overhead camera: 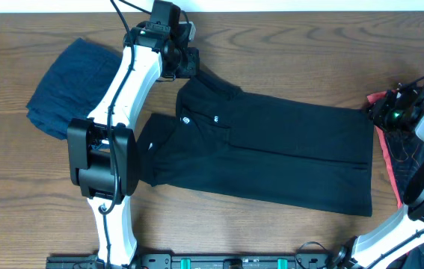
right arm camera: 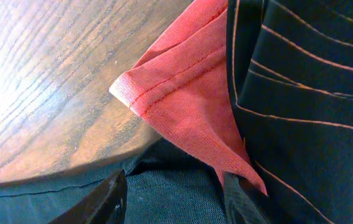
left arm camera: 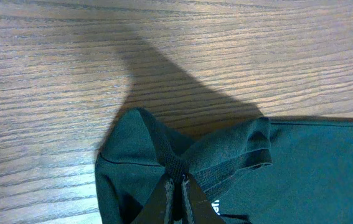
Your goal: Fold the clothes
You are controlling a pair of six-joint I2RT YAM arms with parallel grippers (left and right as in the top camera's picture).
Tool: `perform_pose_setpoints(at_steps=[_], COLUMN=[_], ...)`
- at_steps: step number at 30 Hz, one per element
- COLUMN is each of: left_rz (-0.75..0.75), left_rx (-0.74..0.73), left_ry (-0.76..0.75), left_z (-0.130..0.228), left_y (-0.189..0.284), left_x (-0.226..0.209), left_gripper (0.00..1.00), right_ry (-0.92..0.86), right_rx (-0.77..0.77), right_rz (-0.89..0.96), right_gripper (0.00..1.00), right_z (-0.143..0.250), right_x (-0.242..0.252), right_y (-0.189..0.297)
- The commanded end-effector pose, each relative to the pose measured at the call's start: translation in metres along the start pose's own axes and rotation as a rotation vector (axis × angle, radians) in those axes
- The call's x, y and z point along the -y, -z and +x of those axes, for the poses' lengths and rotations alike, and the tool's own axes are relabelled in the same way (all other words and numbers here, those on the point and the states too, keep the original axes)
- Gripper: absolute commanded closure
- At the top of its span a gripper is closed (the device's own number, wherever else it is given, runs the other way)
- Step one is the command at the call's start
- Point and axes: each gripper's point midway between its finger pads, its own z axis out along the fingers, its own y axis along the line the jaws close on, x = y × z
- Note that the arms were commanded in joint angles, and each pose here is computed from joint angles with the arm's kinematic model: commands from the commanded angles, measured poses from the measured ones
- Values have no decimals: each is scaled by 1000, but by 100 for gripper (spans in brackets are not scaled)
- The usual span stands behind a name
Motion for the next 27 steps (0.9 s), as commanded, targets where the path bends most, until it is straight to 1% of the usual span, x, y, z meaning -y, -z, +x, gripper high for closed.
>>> perform_pose_setpoints(at_steps=[1, 4, 10, 12, 16, 17, 18, 19, 20, 24, 27], left_rz=[8, 8, 8, 8, 7, 7, 7, 6, 6, 6, 6], left_rx=[-2, -1, -2, -2, -7, -9, -9, -10, -10, -16, -15], left_ry=[-5, -5, -5, -5, -4, -3, -3, -3, -3, -1, -1], left_z=[0, -1, 0, 0, 1, 1, 1, 2, 2, 3, 3], left_y=[0, 0, 0, 0, 0, 0, 0, 0, 0, 0, 0], left_x=[1, 1, 1, 1, 1, 1, 1, 0, 0, 0, 0], left_gripper=[94, 94, 94, 94, 94, 94, 94, 94, 94, 94, 94], right_ry=[7, 27, 40, 39, 38, 38, 39, 37, 35, 7, -55], right_rx=[-89, -102, -112, -114, -114, -112, -108, -104, -99, -80, -71], right_rz=[-4, -7, 5, 5, 5, 5, 5, 6, 16, 109, 130], right_gripper=[53, 54, 59, 65, 85, 86, 84, 74, 67, 66, 68], right_z=[27, 30, 33, 34, 34, 33, 32, 30, 29, 23, 21], right_x=[2, -1, -1, -1, -1, -1, -1, 0, 3, 29, 45], right_y=[-19, -20, -20, -20, -20, -20, -20, -19, -18, -13, -7])
